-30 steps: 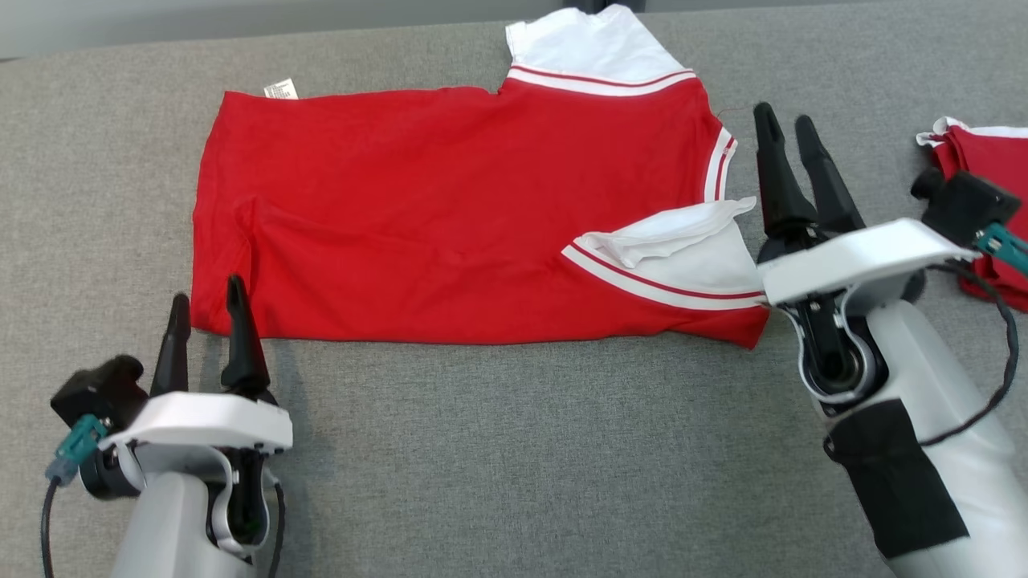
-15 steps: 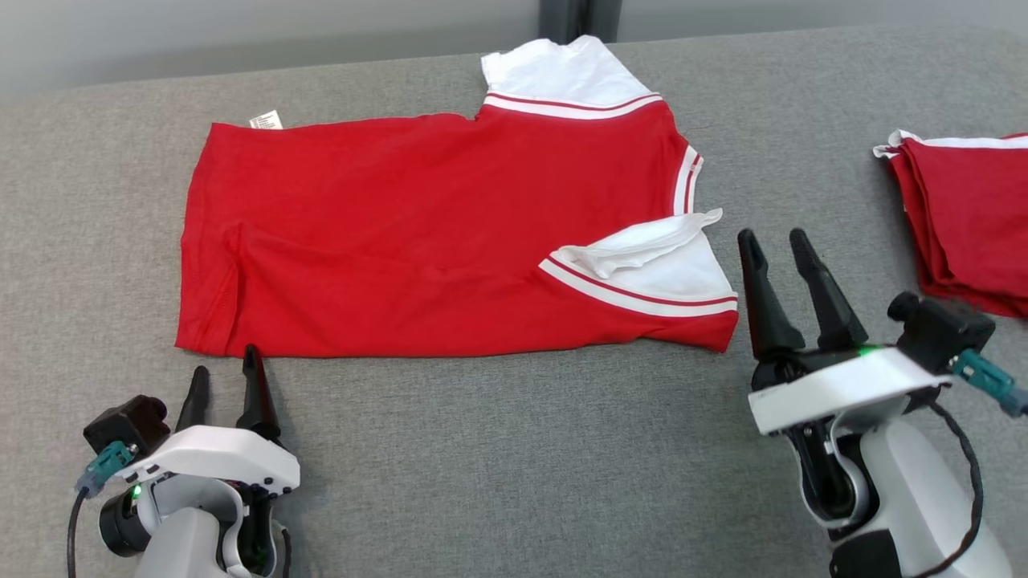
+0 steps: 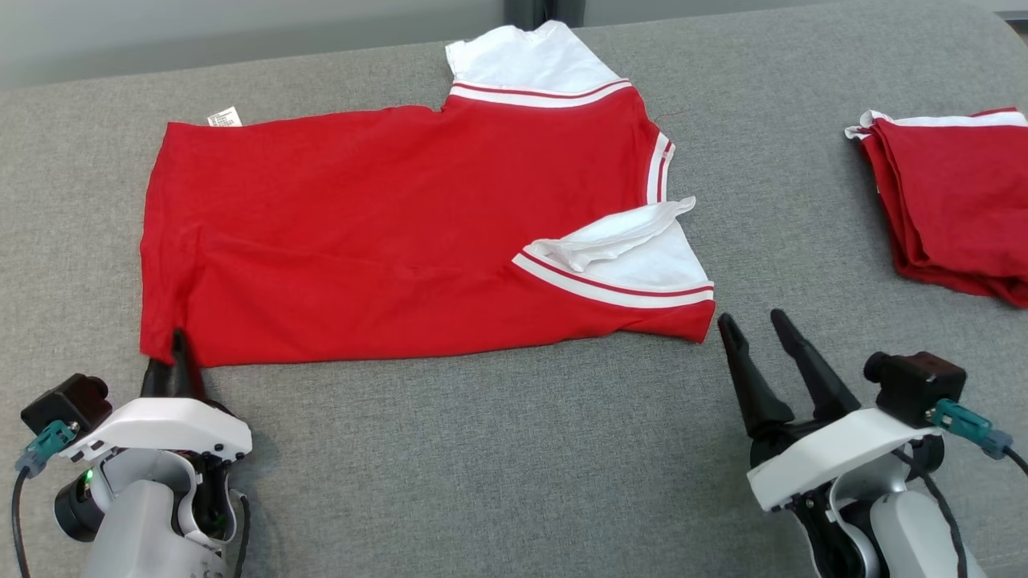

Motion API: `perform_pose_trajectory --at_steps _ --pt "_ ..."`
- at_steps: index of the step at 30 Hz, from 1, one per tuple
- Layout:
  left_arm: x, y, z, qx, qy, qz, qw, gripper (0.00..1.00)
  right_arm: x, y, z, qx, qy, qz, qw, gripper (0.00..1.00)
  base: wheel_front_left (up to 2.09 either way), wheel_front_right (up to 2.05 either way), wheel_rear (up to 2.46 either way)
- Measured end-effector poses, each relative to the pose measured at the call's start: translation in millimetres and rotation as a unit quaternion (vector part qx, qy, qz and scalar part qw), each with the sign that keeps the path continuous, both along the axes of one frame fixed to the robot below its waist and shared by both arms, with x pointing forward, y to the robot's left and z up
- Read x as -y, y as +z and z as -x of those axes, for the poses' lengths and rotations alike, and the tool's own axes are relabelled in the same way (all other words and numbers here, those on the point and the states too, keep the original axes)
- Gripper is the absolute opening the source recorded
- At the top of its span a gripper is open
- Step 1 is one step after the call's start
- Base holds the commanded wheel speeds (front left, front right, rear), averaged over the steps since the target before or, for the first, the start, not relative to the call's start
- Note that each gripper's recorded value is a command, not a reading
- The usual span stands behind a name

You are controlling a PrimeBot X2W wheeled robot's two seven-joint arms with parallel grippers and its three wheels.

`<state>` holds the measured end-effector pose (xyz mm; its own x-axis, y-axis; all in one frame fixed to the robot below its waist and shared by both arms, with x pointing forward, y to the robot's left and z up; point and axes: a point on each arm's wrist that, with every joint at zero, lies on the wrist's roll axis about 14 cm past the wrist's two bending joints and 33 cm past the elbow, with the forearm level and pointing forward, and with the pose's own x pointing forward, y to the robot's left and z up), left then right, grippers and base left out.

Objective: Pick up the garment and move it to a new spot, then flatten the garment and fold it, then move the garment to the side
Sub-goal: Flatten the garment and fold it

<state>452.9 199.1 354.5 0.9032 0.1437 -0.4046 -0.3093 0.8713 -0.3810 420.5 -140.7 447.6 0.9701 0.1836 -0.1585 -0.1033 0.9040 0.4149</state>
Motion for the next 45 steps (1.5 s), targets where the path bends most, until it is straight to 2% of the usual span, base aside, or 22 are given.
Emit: perform_pose_trajectory --at_steps 12,16,21,25,26,27,28,29,31,39,45 --pt "-0.7 11.0 -2.6 0.024 -0.006 -0.005 1.0 0.0 -8.7 -32.0 4.3 -0.09 0.028 0.012 0.995 1.0 0.0 0.0 0.0" --pt "-3.3 16.2 -2.6 0.032 -0.003 -0.006 0.999 0.0 -9.9 -36.7 -4.6 -0.102 0.025 -0.006 0.994 1.0 0.0 0.0 0.0" --pt "-6.2 22.6 -1.7 0.043 0.0 -0.008 0.999 0.0 -25.4 -57.5 -8.4 -0.151 0.045 -0.031 0.987 1.0 0.0 0.0 0.0" --pt "-8.7 24.9 -0.1 0.046 0.004 -0.009 0.999 0.0 -34.7 -61.3 -15.7 -0.165 0.052 -0.053 0.984 1.0 0.0 0.0 0.0" --pt "-9.0 25.4 0.1 0.047 0.004 -0.01 0.999 0.0 -35.8 -61.6 -17.9 -0.166 0.053 -0.055 0.983 0.96 0.0 0.0 0.0" --pt "-9.3 25.8 0.5 0.047 0.005 -0.01 0.999 0.0 -37.1 -62.4 -19.5 -0.169 0.053 -0.059 0.982 0.74 0.0 0.0 0.0" --pt "-9.6 26.1 1.1 0.047 0.005 -0.011 0.999 0.0 -38.0 -62.7 -21.1 -0.17 0.052 -0.063 0.982 0.46 0.0 0.0 0.0" --pt "-10.2 26.2 2.0 0.047 0.006 -0.011 0.999 0.0 -39.0 -63.6 -22.2 -0.172 0.053 -0.063 0.982 0.36 0.0 0.0 0.0" --pt "-10.5 26.1 3.0 0.047 0.007 -0.011 0.999 0.0 -38.7 -64.4 -23.6 -0.171 0.052 -0.059 0.982 0.0 0.0 0.0 0.0" --pt "-9.6 33.3 10.6 0.057 0.0 -0.015 0.998 0.0 -33.7 -48.2 -33.4 -0.129 0.034 -0.055 0.99 0.0 0.0 0.0 0.0" --pt "-3.8 33.9 29.5 0.063 -0.015 -0.008 0.998 0.0 -16.0 -46.4 -11.9 -0.121 0.008 -0.07 0.99 0.0 0.0 0.0 0.0"
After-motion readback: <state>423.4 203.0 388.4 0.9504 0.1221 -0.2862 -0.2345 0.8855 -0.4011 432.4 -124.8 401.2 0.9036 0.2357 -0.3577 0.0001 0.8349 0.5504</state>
